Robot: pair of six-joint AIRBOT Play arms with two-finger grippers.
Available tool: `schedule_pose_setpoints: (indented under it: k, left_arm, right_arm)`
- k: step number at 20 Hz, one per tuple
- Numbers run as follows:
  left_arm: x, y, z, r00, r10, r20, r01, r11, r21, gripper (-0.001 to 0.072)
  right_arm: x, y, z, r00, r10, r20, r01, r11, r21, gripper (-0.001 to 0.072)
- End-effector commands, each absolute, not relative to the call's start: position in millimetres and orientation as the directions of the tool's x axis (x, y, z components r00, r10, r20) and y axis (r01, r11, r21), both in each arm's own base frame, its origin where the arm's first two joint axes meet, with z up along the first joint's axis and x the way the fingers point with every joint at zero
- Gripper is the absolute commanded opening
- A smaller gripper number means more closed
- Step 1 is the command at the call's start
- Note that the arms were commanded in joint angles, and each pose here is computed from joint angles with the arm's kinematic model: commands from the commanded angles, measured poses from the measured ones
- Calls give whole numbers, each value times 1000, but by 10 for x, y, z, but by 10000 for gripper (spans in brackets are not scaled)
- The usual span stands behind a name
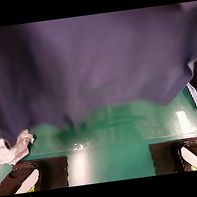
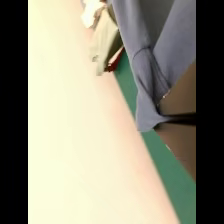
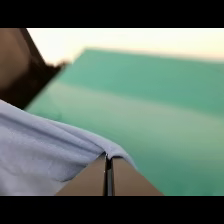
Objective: Fold the shirts.
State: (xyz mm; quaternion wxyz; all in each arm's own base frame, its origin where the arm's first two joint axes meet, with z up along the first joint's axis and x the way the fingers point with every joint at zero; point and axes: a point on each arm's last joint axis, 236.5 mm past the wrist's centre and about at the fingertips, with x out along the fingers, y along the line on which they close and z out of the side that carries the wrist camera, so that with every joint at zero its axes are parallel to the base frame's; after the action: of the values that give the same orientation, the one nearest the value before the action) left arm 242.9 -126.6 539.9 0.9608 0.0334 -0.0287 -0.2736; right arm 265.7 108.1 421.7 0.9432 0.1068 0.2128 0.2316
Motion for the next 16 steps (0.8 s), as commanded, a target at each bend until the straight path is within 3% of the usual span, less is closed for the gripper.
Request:
schedule_pose_setpoints:
  k: [1, 4, 7, 11, 15, 16]
  left_arm:
    - [3334, -1313, 4472, 822, -531, -208, 531, 845, -61, 27]
    - [4218, -1390, 3228, 679, -542, -495, 512, 833, -209, 28]
    - [4904, -1411, 2170, 564, -534, -630, 446, 839, -311, 28]
    - [5256, -1517, 1171, 425, -566, -706, 379, 820, -430, 28]
    - [5381, -1514, 1021, 434, -563, -703, 359, 824, -439, 29]
    - [5389, -1513, 1030, 439, -563, -701, 359, 824, -438, 30]
  right_arm:
    - [3003, 993, 3569, 661, 480, -577, -293, 873, 390, 15]
    - [3504, 959, 2700, 486, 498, -718, -187, 862, 471, 15]
    - [4036, 905, 1848, 393, 506, -768, -93, 853, 514, 15]
    - [4617, 856, 1042, 413, 487, -770, 14, 841, 540, 17]
    - [4921, 901, 735, 444, 473, -761, 20, 844, 536, 21]
    - [4984, 883, 720, 463, 465, -755, 24, 844, 536, 65]
